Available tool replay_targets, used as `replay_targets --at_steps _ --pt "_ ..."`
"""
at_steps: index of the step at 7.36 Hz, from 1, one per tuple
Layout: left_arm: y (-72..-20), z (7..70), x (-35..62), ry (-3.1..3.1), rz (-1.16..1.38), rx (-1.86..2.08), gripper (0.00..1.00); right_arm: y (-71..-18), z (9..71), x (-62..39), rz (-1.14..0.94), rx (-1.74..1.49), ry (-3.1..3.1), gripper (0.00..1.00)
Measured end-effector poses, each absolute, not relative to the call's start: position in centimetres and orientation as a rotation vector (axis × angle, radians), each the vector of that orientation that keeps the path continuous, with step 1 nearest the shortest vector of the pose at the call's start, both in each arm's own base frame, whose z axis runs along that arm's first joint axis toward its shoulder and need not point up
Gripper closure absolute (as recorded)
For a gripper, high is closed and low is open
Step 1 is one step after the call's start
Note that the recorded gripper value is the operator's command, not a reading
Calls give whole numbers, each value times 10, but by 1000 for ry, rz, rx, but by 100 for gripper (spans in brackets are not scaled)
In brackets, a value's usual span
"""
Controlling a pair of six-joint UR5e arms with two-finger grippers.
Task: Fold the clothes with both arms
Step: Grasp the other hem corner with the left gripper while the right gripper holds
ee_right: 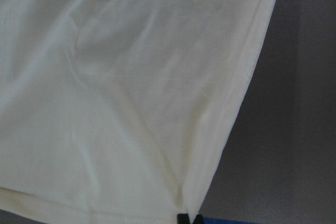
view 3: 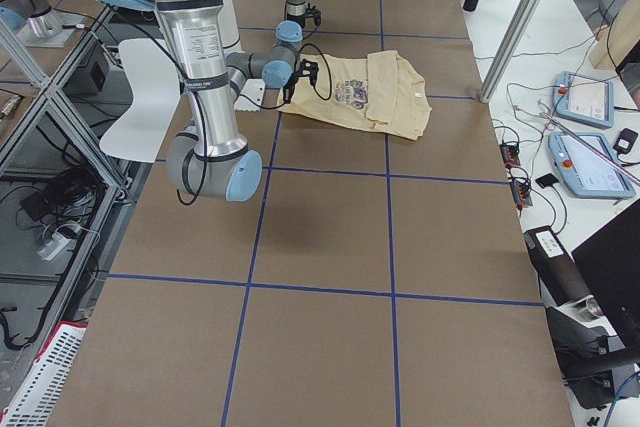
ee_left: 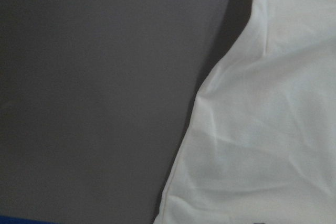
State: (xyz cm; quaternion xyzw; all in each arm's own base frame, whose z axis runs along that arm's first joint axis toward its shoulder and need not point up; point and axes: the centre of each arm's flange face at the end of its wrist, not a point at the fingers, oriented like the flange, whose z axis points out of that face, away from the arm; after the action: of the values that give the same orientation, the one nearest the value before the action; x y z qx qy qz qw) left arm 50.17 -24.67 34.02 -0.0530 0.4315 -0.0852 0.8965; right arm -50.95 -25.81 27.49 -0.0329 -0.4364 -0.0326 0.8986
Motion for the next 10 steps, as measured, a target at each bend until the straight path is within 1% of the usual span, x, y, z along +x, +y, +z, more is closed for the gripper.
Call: replay_targets --at_steps 1,4,5,6,7,8,10 --pt "-247 341 503 891 -177 -108 41 -258 274 -509 -67 -68 -906 100" --pt "-241 344 507 883 -165 -110 41 -259 273 -507 -64 -66 -907 100" --pt "-240 345 508 881 -163 -111 49 -259 273 -507 -63 -66 -908 100" --pt "-239 345 508 880 -162 -111 69 -260 273 -506 -63 -66 -908 100" --pt "-239 346 508 879 -161 -111 95 -260 273 -506 -63 -65 -909 100" --pt "-239 345 509 879 -161 -111 100 -260 273 -506 -63 -66 -909 100" --pt "-239 343 507 885 -159 -110 100 -261 273 -506 -61 -66 -909 100"
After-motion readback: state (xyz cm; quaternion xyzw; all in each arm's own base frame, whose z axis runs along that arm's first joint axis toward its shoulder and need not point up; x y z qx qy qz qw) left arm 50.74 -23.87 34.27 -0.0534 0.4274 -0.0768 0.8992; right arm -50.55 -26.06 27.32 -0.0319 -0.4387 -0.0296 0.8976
